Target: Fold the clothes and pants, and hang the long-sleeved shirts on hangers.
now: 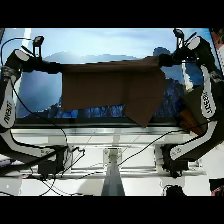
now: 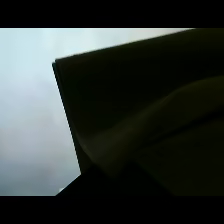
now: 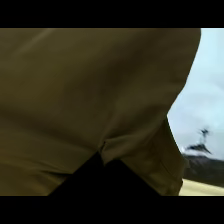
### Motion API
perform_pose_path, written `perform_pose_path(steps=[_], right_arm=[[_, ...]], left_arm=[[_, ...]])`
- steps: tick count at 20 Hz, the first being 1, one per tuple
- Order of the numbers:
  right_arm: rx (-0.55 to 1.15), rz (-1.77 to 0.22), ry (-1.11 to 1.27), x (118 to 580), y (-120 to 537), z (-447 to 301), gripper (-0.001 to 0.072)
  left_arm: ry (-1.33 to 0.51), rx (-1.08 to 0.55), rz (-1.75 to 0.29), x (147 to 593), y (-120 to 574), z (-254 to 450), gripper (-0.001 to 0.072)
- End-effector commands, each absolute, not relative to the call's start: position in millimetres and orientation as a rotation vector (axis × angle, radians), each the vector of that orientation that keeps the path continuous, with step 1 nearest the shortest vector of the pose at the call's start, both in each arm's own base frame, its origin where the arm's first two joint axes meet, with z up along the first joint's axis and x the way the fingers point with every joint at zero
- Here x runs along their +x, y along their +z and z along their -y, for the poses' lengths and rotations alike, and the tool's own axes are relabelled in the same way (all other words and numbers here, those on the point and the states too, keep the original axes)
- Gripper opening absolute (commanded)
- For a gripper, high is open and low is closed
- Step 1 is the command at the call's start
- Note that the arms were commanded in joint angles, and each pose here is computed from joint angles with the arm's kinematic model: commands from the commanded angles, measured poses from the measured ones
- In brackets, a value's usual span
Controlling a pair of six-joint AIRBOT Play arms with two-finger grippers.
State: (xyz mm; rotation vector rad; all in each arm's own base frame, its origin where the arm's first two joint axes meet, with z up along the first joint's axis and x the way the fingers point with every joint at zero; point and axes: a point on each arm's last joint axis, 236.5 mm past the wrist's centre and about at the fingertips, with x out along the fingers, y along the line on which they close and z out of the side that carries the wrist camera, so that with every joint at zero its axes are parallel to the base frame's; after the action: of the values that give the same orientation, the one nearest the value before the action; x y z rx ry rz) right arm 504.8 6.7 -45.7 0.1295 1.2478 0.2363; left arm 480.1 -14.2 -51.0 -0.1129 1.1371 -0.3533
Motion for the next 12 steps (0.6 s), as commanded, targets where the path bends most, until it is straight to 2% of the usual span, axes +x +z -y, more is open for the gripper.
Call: perform_pose_path(steps=[1,2,3,4,5,6,7,8,12], right_arm=[[0.086,-1.341,0.214,485.2,-55.9,3.4,0.0034],[0.102,-1.345,0.201,484.7,-55.9,3.5,0.0178],[0.097,-1.356,0.195,482.3,-56.3,5.5,0.0369],[0.066,-1.382,0.18,476.3,-57.6,13.4,0.0383],[0.024,-1.431,0.156,465.3,-59.4,26.4,0.0379],[-0.002,-1.503,0.132,448.1,-61.4,40.4,0.0376],[0.005,-1.569,0.116,431.4,-62.4,51.8,0.0339],[0.052,-1.626,0.103,414.4,-61.4,60.6,0.0235],[0.261,-1.75,0.017,352.6,-54.6,87.9,0.0228]], left_arm=[[-0.387,-0.186,-1.269,454.4,-65.9,31.6,0.0016],[-0.388,-0.193,-1.279,453.5,-69.4,34.9,0.0033],[-0.397,-0.19,-1.289,451.9,-71.7,38.7,0.023],[-0.403,-0.188,-1.294,450.4,-71.7,40.9,0.0524],[-0.409,-0.184,-1.297,449.1,-70.1,42.6,0.06],[-0.415,-0.183,-1.299,446.8,-66.2,43.3,0.0457],[-0.416,-0.174,-1.298,444.1,-59.7,41.2,0.0345],[-0.415,-0.166,-1.294,441.7,-52.1,38.5,0.0345],[-0.398,-0.149,-1.213,428.6,10.4,20.6,0.0345]])
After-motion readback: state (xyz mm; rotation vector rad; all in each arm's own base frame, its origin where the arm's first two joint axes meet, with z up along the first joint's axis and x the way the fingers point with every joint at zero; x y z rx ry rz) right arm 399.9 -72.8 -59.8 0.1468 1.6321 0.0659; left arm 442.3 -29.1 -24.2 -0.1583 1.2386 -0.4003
